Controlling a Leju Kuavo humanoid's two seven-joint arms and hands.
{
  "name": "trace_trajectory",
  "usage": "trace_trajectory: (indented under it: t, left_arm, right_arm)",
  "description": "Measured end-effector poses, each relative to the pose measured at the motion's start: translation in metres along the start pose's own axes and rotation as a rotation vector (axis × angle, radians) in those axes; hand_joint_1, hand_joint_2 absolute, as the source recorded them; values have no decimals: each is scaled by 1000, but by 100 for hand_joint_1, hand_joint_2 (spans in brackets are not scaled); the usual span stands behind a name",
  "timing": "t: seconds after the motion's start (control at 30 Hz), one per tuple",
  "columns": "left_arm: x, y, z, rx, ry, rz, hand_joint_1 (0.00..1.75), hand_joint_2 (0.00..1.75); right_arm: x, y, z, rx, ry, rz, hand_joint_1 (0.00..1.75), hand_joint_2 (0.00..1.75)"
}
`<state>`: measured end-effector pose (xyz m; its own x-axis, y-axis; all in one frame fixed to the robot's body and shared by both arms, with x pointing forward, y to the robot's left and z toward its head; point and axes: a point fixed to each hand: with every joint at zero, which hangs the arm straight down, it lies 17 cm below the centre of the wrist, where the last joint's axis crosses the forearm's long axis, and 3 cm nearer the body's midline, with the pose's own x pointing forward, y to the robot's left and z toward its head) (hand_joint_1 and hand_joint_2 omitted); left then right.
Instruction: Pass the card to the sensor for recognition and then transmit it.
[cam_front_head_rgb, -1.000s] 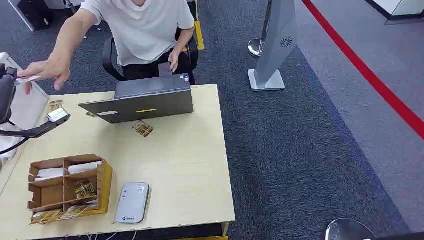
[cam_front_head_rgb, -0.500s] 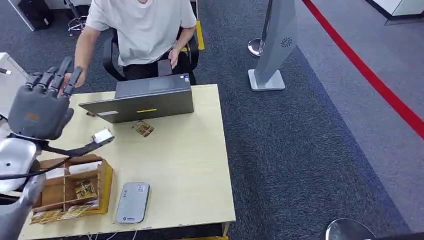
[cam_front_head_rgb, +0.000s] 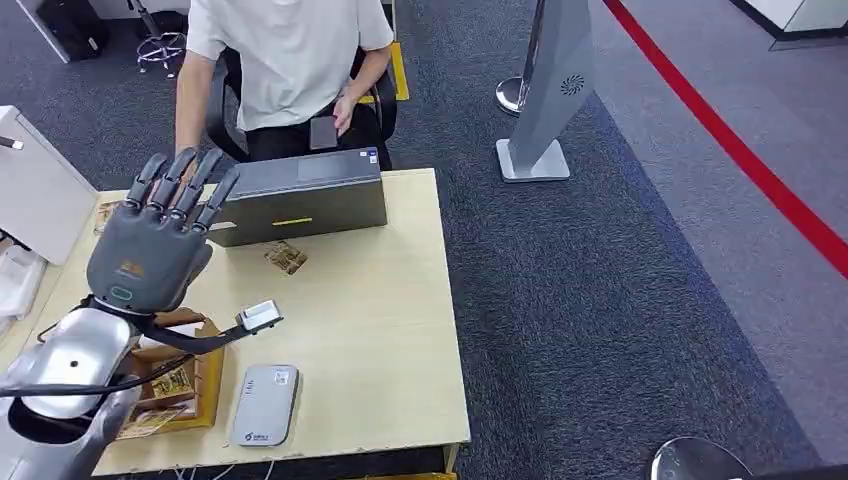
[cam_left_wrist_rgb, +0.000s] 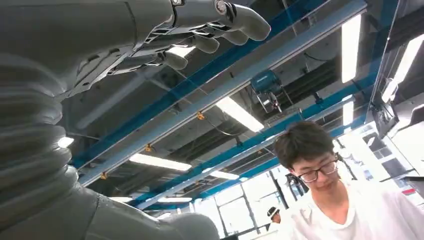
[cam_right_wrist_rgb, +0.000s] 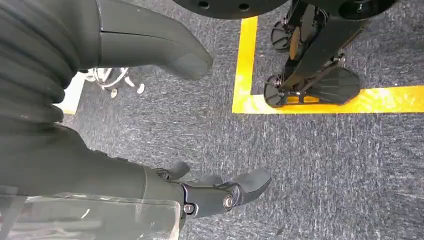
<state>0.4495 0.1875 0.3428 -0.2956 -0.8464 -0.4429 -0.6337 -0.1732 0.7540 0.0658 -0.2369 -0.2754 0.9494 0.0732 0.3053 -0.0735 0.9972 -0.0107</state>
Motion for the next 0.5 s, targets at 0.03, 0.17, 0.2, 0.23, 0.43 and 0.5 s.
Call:
trace_trajectory:
  t: [0.03, 0.17, 0.2, 0.23, 0.43, 0.5]
  left_arm:
    - [1, 1, 0, 2, -1, 1, 0, 175]
    - [2, 0, 0, 0, -3, 2, 0, 175]
    - [2, 0, 0, 0, -4, 2, 0, 175]
    - [2, 0, 1, 0, -4, 3, 0, 175]
    - [42, 6, 27, 0, -93, 68, 0, 175]
    - [56, 8, 43, -3, -120, 101, 0, 175]
  right_arm:
    - [0, 0, 0, -1, 0, 0, 0, 175]
    - [-1, 0, 0, -1, 1, 0, 0, 175]
    - [-1, 0, 0, -1, 1, 0, 0, 175]
    - [-1, -1, 0, -1, 1, 0, 0, 175]
    - [-1, -1, 1, -1, 1, -42, 0, 175]
    - [-3, -1, 1, -3, 5, -56, 0, 175]
